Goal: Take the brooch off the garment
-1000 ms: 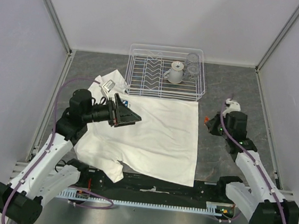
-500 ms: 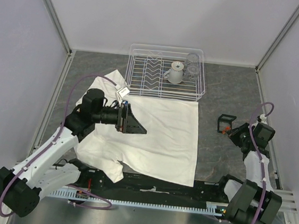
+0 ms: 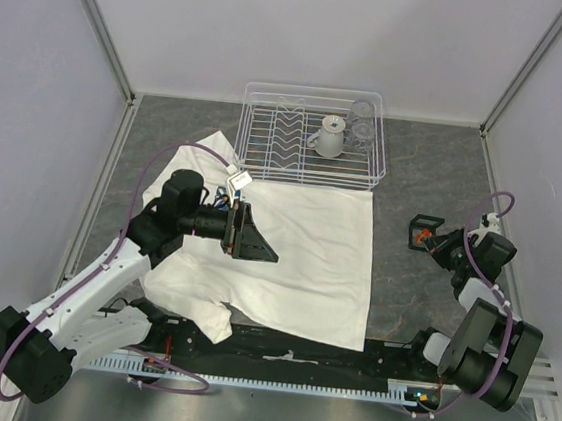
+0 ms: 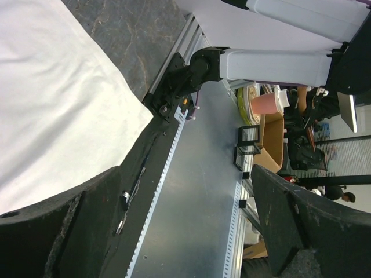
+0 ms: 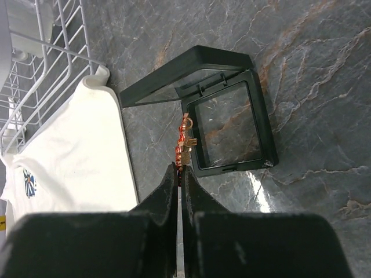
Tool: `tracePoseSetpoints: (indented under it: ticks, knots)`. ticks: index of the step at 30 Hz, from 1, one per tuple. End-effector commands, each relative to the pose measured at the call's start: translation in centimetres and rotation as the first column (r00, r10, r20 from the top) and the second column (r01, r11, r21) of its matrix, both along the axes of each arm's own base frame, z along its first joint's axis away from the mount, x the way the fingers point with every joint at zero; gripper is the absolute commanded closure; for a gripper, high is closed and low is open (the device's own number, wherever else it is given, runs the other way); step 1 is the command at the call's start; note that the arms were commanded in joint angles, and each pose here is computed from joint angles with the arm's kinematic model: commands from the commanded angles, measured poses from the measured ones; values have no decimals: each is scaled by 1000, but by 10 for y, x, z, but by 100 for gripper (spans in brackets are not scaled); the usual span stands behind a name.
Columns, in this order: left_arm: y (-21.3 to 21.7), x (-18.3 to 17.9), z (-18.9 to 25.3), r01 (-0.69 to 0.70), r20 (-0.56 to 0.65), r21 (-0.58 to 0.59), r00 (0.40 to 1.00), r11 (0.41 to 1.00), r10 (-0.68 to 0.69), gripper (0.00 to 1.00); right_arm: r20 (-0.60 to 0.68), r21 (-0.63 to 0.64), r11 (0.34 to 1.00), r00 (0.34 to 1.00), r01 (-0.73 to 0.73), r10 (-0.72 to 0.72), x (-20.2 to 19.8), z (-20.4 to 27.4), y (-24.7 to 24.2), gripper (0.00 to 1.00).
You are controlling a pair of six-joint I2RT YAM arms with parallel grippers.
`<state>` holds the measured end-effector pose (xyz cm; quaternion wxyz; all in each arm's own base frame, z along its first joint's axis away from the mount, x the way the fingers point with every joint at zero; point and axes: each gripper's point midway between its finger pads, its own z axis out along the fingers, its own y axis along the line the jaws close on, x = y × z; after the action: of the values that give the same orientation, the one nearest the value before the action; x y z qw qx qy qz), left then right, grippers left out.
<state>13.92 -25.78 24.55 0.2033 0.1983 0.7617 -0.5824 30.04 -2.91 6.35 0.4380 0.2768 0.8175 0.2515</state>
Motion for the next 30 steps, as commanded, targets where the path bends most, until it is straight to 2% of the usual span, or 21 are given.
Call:
tracePoseSetpoints:
  ticks: [1, 30]
  knots:
    - [-3, -4, 7, 57, 69, -31, 996, 998, -55, 2, 104, -17, 1000, 994, -25, 27, 15, 14, -2, 100]
    - [-4, -2, 0, 62, 51, -23, 997, 998, -60, 2, 90, 33, 998, 995, -46, 43, 23, -3, -3, 99]
